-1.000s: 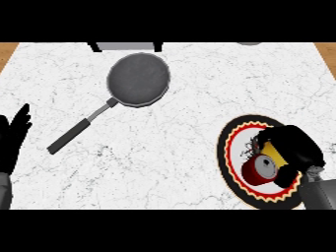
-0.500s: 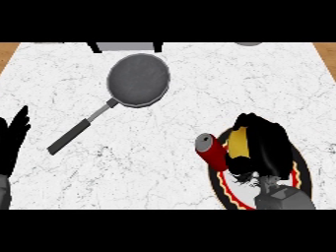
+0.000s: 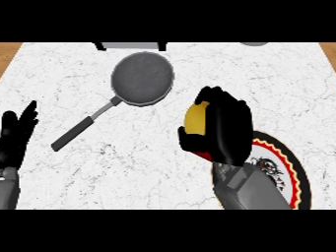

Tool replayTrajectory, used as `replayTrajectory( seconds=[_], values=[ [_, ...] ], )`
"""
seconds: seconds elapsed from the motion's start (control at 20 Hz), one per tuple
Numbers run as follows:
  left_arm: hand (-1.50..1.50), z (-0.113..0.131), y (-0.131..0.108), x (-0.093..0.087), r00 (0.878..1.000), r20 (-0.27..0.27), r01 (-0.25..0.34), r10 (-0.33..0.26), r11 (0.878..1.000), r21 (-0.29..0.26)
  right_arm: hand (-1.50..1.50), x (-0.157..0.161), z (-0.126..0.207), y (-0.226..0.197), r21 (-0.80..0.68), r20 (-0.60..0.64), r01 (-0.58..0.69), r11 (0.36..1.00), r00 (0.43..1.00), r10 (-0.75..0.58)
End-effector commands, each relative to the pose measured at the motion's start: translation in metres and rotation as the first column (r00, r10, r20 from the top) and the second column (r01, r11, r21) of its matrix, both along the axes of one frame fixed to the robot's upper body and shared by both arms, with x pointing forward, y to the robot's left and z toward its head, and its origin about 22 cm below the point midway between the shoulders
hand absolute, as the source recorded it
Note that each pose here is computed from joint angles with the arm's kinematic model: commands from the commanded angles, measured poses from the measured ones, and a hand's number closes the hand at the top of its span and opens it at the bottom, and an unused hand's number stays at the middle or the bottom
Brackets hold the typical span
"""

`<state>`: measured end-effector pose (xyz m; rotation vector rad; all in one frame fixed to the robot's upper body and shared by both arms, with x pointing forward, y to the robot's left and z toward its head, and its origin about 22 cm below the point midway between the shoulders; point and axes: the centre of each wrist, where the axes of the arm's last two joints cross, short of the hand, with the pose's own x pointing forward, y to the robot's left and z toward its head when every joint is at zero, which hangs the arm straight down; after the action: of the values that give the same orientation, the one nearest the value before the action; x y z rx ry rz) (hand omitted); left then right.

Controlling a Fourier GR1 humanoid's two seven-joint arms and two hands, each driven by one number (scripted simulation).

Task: Pick the lemon from the plate and place it in the pan

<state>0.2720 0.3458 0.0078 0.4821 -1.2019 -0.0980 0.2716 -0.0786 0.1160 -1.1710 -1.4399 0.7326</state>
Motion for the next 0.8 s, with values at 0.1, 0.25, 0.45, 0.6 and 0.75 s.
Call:
replayTrajectory(
  seconds=[0.1, 0.25, 0.45, 0.6, 0.75],
  values=[
    [0.00, 0.002, 0.007, -0.004, 1.000, 0.004, 0.021, -0.021, 1.000, -0.004, 1.50, 0.053, 0.001, 0.029, 0.100, 0.036, 0.031, 0.994, 0.999, -0.035],
    [0.00, 0.008, 0.009, 0.015, 1.000, 0.008, 0.013, -0.013, 1.000, -0.001, 1.50, 0.075, -0.009, 0.036, 0.164, 0.039, 0.032, 0.986, 0.998, -0.039],
    [0.00, 0.010, 0.000, 0.011, 0.999, 0.013, 0.033, -0.033, 0.999, -0.001, 1.50, 0.107, 0.014, 0.037, 0.265, 0.013, 0.021, 0.964, 1.000, -0.025],
    [0.00, 0.010, -0.009, 0.018, 0.998, 0.018, 0.054, -0.054, 0.999, 0.007, 1.50, 0.122, -0.004, 0.041, 0.278, 0.016, 0.050, 0.959, 0.998, -0.056],
    [0.00, 0.011, -0.006, 0.019, 0.998, 0.022, 0.067, -0.067, 0.998, 0.002, 1.50, 0.136, -0.019, 0.034, 0.275, -0.034, 0.078, 0.958, 0.997, -0.072]
  ],
)
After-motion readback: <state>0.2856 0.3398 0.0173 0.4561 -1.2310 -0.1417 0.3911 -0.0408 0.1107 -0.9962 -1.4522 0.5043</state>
